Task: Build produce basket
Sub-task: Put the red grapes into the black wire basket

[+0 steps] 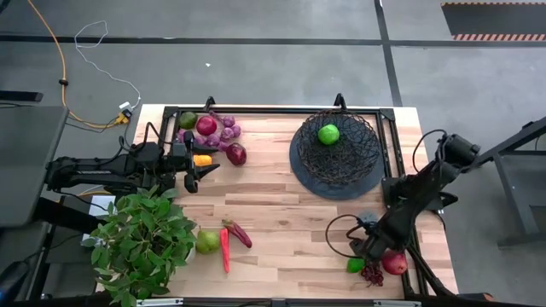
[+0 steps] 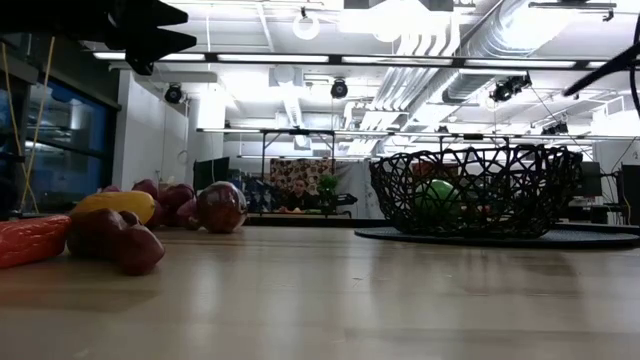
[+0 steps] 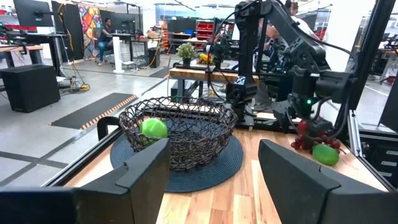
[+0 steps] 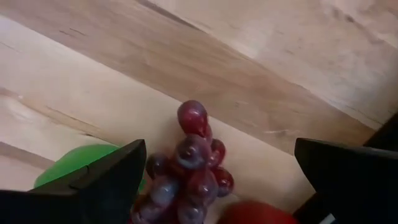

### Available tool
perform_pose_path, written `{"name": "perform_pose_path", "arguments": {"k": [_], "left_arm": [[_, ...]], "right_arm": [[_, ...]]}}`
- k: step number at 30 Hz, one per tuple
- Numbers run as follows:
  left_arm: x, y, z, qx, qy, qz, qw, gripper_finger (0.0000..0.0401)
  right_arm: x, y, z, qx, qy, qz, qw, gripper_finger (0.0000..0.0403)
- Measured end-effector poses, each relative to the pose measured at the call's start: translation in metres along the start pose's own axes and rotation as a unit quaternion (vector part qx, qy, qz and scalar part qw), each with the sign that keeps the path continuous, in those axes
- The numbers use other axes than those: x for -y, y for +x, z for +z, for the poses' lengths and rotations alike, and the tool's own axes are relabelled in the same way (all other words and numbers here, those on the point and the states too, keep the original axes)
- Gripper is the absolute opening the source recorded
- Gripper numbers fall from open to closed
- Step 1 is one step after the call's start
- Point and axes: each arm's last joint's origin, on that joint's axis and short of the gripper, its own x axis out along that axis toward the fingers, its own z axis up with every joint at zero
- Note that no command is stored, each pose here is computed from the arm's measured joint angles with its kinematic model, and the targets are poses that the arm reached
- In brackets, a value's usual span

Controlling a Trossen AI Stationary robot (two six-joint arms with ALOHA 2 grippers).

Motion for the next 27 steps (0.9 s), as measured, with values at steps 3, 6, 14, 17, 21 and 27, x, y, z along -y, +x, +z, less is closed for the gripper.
{"name": "perform_pose_path", "arguments": {"k": [3, 6, 14, 17, 21, 27], "left_arm": [[0.0, -0.0001, 0.0, 0.0, 0.0, 0.0, 1.0, 0.0236], [0.0, 0.0, 0.0, 0.0, 0.0, 0.0, 1.0, 0.0236], [0.0, 0.0, 0.0, 0.0, 0.0, 0.0, 1.0, 0.0236], [0.0, 0.0, 0.0, 0.0, 0.0, 0.0, 1.0, 0.0236], [0.0, -0.0001, 0.0, 0.0, 0.0, 0.0, 1.0, 0.0236], [0.0, 0.0, 0.0, 0.0, 0.0, 0.0, 1.0, 0.0236]], "right_arm": [[-0.0029, 0.0061, -0.0006, 0.001, -0.001, -0.005, 1.0, 0.039], [-0.0027, 0.0105, -0.0012, -0.01, 0.004, -0.025, 1.0, 0.0381], [0.0022, 0.0122, 0.0006, -0.001, 0.019, -0.056, 0.998, 0.0317], [0.0021, 0.0121, 0.0008, -0.001, 0.021, -0.056, 0.998, 0.0283], [0.0021, 0.0121, 0.0007, -0.004, 0.029, -0.057, 0.998, 0.0237], [0.0025, 0.0122, 0.0006, -0.006, 0.03, -0.06, 0.998, 0.017]]}}
